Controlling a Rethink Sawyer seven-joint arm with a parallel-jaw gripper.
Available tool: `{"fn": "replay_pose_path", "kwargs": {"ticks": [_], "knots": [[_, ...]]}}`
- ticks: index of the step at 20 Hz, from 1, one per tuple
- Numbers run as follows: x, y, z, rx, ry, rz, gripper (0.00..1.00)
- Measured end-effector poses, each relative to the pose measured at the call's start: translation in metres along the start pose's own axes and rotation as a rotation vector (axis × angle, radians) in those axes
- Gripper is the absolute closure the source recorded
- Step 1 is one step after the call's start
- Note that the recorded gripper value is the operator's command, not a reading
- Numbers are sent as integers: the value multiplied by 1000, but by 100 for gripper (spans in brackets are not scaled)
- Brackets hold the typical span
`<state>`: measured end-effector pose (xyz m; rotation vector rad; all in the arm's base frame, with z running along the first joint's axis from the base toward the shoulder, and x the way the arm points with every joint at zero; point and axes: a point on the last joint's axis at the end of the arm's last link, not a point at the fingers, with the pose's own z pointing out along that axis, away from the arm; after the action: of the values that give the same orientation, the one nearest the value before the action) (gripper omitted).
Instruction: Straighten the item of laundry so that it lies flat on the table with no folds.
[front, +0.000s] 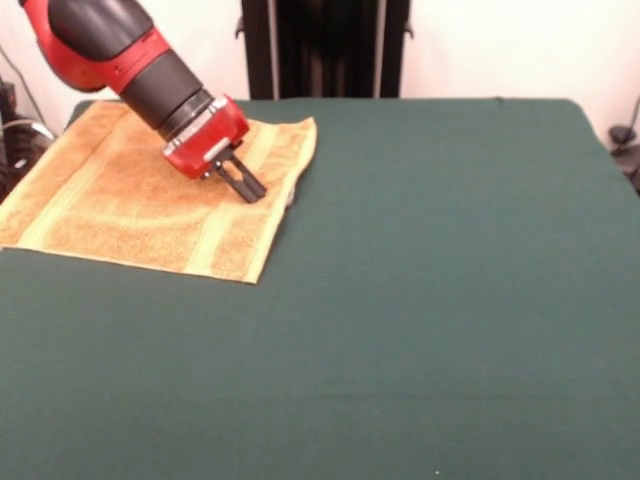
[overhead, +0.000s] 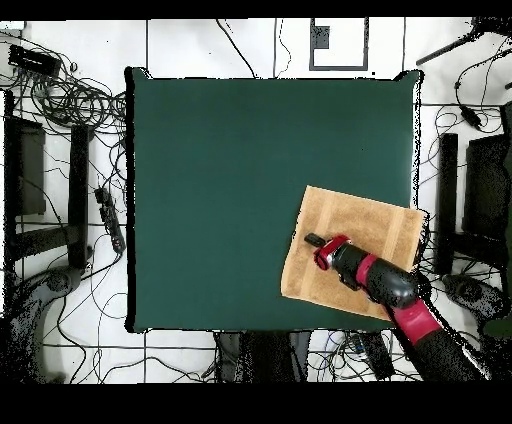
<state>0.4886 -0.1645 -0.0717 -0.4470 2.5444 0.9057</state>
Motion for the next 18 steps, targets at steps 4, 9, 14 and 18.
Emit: {"fn": "replay_pose_path", "kwargs": {"ticks": [4, 9, 14, 18], "knots": [[-16, 8, 15, 2, 36, -57, 100], [-33, 17, 33, 0, 61, -111, 100], [-42, 24, 45, 6, 63, -148, 100], [-47, 28, 51, 16, 66, -168, 100]]}}
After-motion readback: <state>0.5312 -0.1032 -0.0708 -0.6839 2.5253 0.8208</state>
